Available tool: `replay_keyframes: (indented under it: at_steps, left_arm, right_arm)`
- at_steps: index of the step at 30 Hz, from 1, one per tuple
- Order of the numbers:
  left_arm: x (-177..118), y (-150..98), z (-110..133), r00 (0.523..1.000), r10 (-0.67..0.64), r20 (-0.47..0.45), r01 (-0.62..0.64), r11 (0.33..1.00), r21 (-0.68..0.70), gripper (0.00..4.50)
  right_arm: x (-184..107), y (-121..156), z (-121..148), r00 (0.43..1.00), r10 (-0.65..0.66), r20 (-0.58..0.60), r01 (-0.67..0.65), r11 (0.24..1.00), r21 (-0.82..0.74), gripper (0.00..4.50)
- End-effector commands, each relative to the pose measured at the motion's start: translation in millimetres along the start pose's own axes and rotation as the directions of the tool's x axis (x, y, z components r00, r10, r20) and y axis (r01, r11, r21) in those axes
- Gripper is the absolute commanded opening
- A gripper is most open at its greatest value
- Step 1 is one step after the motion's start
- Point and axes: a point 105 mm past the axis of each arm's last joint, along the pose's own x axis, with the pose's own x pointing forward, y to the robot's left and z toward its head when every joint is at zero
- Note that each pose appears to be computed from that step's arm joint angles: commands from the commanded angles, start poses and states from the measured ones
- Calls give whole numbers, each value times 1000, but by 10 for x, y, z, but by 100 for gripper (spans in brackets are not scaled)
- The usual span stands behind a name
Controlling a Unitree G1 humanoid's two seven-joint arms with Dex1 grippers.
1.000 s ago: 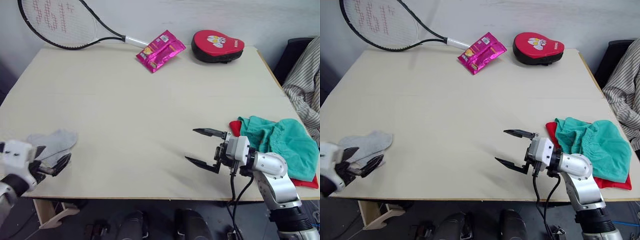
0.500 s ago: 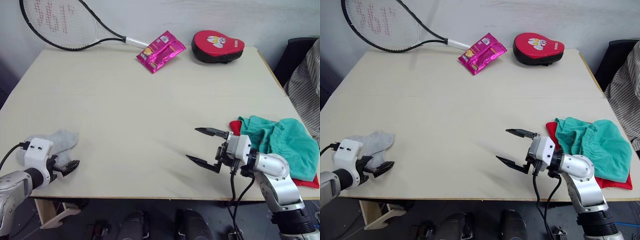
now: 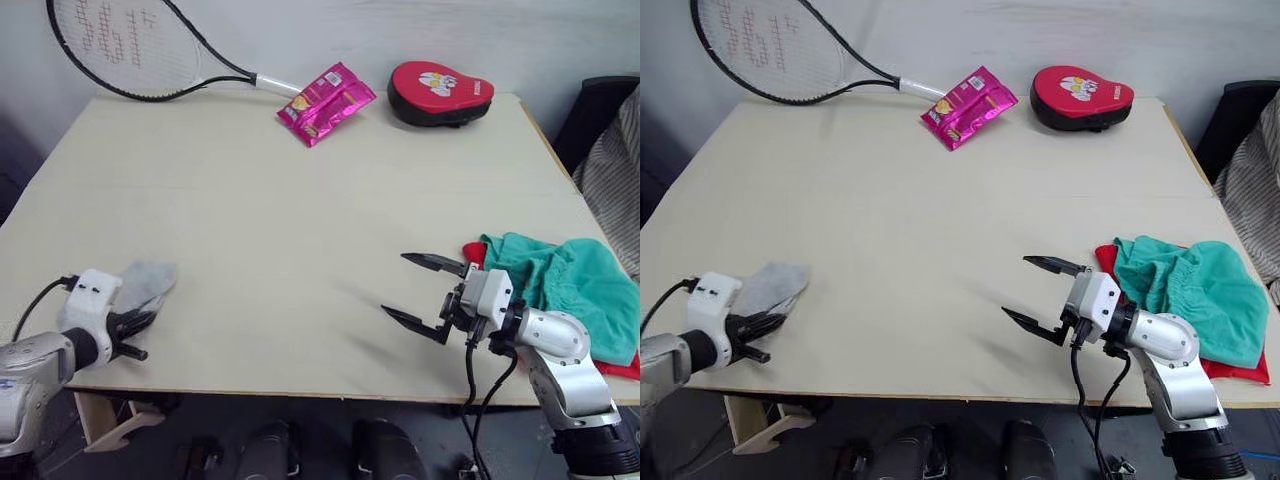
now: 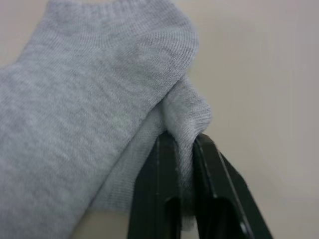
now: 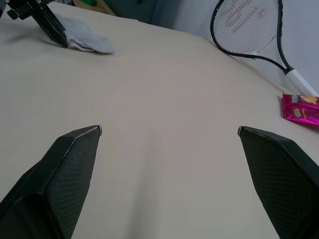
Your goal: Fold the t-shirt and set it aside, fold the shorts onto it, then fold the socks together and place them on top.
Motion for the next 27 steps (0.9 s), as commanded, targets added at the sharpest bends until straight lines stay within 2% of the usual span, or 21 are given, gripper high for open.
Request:
replay_keyframes:
  at_steps: [1, 4, 6, 11, 15, 16, 17, 19, 20, 22, 24, 25, 27]
  left_arm:
    - [223, -526, 270, 972, -234, 34, 230, 968, 103, 2]
    - [412, -1020, 571, 906, -418, 59, 404, 898, 173, 2]
    - [580, -1319, 718, 862, -505, 44, 483, 845, 231, 2]
    - [956, -1784, 848, 803, -596, 3, 563, 760, 325, 2]
    - [1136, -2108, 933, 747, -665, -3, 621, 695, 363, 2]
    - [1157, -2148, 950, 741, -671, -10, 621, 680, 390, 2]
    - [1164, -2162, 965, 740, -673, -13, 616, 669, 415, 26]
    - [1106, -2199, 978, 705, -709, -20, 642, 626, 443, 72]
    - [1057, -2208, 1010, 681, -732, -2, 651, 605, 459, 102]
    - [874, -2142, 1142, 598, -797, 85, 664, 552, 504, 163]
    - [729, -2061, 1193, 534, -836, 124, 668, 508, 544, 217]
    - [656, -1979, 1199, 509, -849, 139, 676, 495, 547, 217]
    - [539, -1677, 1261, 511, -834, 208, 664, 536, 522, 217]
  right_arm:
    - [-77, -48, 58, 1000, -21, -17, 20, 999, -48, 450]
    - [-127, -94, 67, 998, -43, -40, 41, 997, -64, 450]
    - [-179, -137, 68, 996, -72, -58, 67, 995, -71, 450]
    - [-244, -132, 60, 991, -98, -94, 91, 993, -71, 450]
    - [-268, -56, 79, 989, -99, -114, 91, 994, -67, 450]
    - [-283, -46, 86, 987, -104, -120, 97, 993, -64, 450]
    - [-299, -39, 91, 986, -109, -126, 102, 993, -61, 450]
    - [-328, -27, 98, 984, -114, -139, 108, 993, -53, 450]
    - [-339, -4, 96, 984, -104, -147, 101, 994, -28, 450]
    - [-323, 54, 102, 985, -68, -159, 73, 997, 27, 450]
    - [-298, 85, 113, 986, -44, -162, 54, 997, 57, 450]
    - [-266, 96, 115, 985, -31, -168, 42, 997, 63, 450]
    - [-143, 159, 127, 985, 29, -168, -17, 997, 74, 450]
